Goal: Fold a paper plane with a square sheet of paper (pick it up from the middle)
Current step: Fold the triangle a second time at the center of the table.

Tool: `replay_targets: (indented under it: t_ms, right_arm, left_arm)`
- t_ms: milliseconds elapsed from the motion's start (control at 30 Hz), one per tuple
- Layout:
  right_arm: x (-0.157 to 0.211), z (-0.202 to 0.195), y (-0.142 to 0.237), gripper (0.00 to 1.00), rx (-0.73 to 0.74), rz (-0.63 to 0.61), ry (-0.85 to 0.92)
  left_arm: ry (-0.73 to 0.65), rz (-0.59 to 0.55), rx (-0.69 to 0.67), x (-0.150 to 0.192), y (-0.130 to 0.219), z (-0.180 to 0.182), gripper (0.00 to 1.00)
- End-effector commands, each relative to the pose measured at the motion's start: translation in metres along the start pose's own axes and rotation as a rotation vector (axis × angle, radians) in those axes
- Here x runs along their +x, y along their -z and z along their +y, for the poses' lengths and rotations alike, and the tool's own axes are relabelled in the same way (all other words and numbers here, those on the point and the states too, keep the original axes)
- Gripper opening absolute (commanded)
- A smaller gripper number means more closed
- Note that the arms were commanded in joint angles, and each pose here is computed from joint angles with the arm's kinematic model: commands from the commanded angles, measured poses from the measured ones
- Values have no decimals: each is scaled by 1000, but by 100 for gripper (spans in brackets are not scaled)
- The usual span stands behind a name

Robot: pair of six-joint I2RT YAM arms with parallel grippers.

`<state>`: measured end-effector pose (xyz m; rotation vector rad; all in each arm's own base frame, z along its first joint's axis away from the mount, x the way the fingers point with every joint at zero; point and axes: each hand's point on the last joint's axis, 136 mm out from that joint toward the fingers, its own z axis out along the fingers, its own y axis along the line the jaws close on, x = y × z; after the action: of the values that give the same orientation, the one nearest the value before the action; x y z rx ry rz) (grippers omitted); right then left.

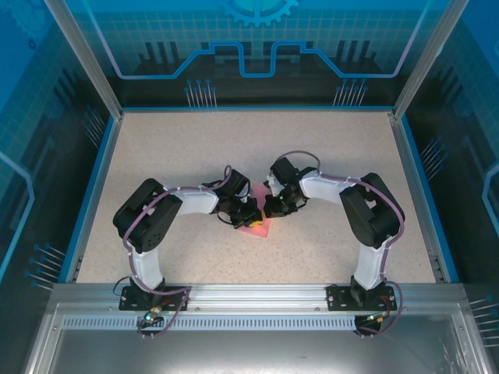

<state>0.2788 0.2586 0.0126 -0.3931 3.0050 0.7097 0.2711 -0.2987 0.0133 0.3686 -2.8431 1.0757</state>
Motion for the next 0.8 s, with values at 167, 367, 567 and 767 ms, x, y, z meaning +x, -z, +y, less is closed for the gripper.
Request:
replay_targets:
  t_ms: [167, 367, 567, 767]
  right_arm:
    - [10, -22, -14, 7, 69, 64, -6]
    - [20, -35, -21, 5, 100, 108, -8]
    - [22, -40, -22, 5, 117, 115, -8]
    - [23, -42, -23, 5, 124, 123, -7]
  left_arm:
    - [-28, -55, -38, -1, 11, 1, 7]
    - [-116, -164, 41, -22, 34, -31, 9]
    - [-90, -144, 19, -29, 24, -22, 9]
    - [-64, -145, -41, -32, 16, -4, 9]
